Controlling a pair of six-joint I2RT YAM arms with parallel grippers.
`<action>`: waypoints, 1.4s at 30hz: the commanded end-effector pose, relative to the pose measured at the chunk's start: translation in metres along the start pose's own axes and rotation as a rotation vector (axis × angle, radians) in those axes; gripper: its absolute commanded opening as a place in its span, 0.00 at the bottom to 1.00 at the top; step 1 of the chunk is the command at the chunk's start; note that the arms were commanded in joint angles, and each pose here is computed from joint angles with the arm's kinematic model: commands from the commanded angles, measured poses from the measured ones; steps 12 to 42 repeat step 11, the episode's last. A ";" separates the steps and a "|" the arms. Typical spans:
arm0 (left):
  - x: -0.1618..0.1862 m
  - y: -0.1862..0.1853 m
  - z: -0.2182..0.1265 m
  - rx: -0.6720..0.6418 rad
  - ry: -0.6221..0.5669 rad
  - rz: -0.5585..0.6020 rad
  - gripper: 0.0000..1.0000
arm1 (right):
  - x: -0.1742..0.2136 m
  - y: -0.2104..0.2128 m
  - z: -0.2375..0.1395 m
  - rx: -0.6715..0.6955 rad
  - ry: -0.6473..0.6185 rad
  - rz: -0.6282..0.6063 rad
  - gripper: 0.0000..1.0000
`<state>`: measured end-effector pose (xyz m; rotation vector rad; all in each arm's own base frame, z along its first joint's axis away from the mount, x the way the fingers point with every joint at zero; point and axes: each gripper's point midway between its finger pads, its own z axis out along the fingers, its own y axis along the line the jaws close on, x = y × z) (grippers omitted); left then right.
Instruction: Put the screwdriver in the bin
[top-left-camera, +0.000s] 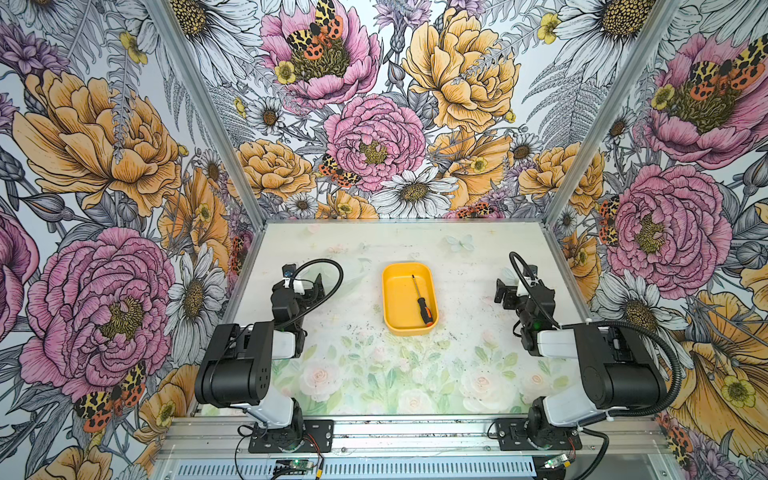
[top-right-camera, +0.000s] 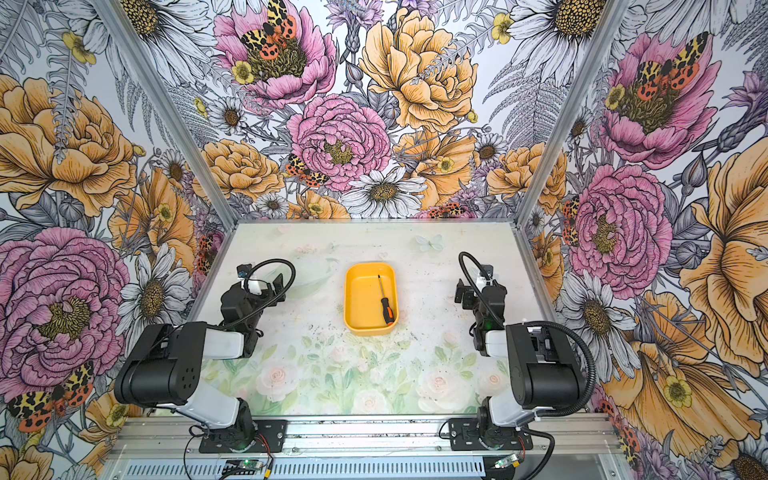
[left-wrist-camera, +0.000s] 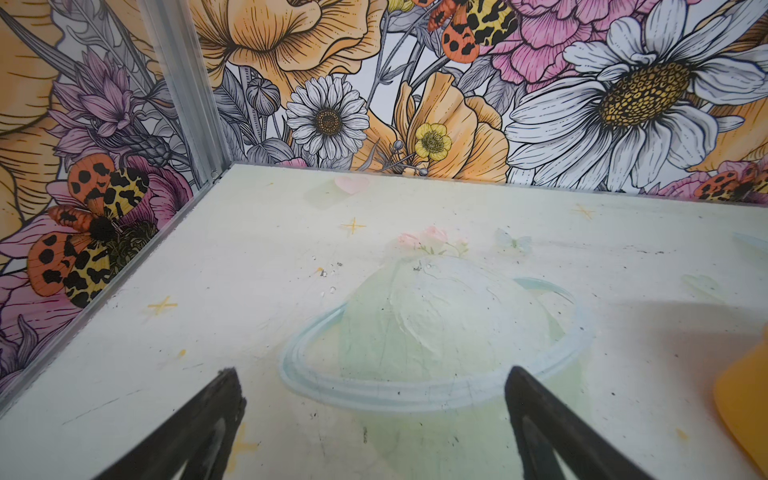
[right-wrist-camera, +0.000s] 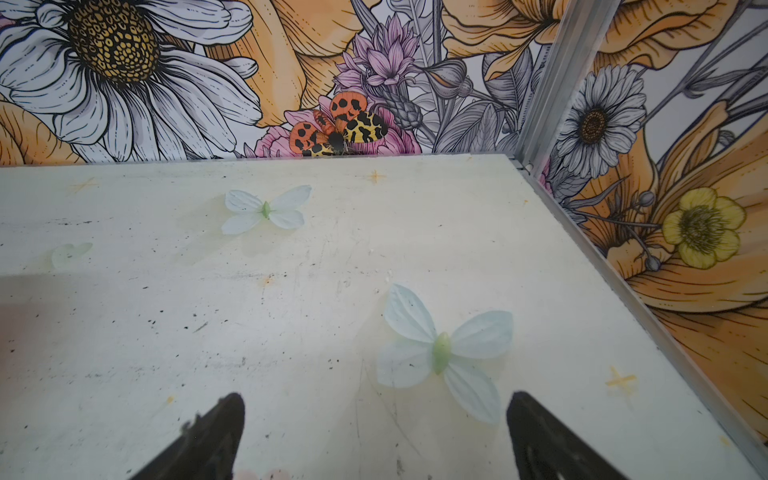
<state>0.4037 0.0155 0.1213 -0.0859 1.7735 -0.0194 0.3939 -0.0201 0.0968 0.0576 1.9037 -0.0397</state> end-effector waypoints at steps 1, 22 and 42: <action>-0.008 0.000 0.001 -0.014 -0.020 0.001 0.99 | -0.017 0.002 0.004 -0.005 -0.049 -0.003 0.99; -0.008 0.000 0.001 -0.015 -0.020 0.002 0.99 | -0.017 0.002 0.004 -0.005 -0.049 -0.003 0.99; -0.008 0.000 0.001 -0.015 -0.020 0.002 0.99 | -0.017 0.002 0.004 -0.005 -0.049 -0.003 0.99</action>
